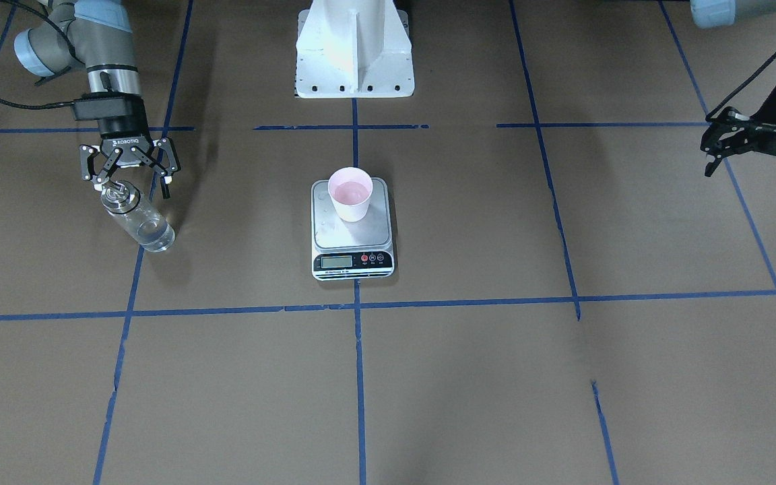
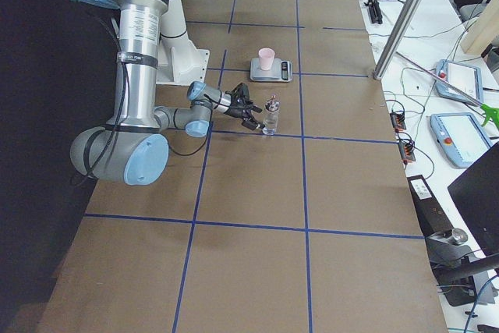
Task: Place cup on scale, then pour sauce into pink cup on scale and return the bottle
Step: 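Grasp the glass bottle body with the right gripper, then lift the bottle with the right gripper and carry it toward the scale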
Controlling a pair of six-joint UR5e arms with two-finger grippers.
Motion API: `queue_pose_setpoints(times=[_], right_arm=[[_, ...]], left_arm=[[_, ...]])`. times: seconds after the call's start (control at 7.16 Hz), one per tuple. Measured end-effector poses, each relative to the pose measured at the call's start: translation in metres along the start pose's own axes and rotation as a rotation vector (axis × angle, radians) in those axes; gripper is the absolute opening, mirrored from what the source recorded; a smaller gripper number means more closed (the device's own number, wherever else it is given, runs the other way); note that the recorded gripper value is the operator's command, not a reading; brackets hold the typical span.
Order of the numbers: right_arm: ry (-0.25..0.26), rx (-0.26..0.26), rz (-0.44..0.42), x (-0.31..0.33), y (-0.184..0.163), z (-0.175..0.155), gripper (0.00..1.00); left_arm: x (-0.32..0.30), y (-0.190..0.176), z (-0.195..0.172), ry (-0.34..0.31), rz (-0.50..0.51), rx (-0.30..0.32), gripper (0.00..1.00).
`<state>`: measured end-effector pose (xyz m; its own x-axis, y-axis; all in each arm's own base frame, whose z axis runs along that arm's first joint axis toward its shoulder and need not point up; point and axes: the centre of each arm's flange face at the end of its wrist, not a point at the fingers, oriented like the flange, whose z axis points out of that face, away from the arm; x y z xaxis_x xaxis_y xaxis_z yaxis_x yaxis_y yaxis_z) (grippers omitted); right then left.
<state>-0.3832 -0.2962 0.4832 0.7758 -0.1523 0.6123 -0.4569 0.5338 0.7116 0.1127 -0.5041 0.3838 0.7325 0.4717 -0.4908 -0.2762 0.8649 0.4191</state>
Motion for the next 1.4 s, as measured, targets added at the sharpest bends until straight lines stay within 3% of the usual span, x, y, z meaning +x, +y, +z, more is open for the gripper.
queue_pose_setpoints(times=[0.56, 0.7, 0.98, 1.12, 1.26, 1.4], right_arm=[[0.017, 0.014, 0.008, -0.006, -0.015, 0.026, 1.0], [0.018, 0.017, 0.006, -0.008, -0.017, 0.03, 0.95], [0.015, 0.024, 0.011, -0.016, -0.021, 0.037, 0.69], [0.013, 0.029, 0.017, -0.02, -0.024, 0.039, 0.38], [0.015, 0.032, 0.02, -0.02, -0.026, 0.04, 0.0], [0.015, 0.034, 0.025, -0.019, -0.03, 0.042, 0.0]], left_arm=[[-0.001, -0.001, -0.002, -0.002, -0.002, 0.004, 1.0], [-0.001, -0.001, -0.003, -0.003, -0.003, 0.005, 1.0], [-0.002, -0.002, -0.004, -0.004, -0.008, 0.006, 1.0], [-0.002, -0.002, -0.004, -0.004, -0.013, 0.007, 1.0], [-0.001, -0.003, -0.005, -0.003, -0.016, 0.007, 1.0], [-0.001, -0.004, -0.005, -0.003, -0.017, 0.008, 1.0]])
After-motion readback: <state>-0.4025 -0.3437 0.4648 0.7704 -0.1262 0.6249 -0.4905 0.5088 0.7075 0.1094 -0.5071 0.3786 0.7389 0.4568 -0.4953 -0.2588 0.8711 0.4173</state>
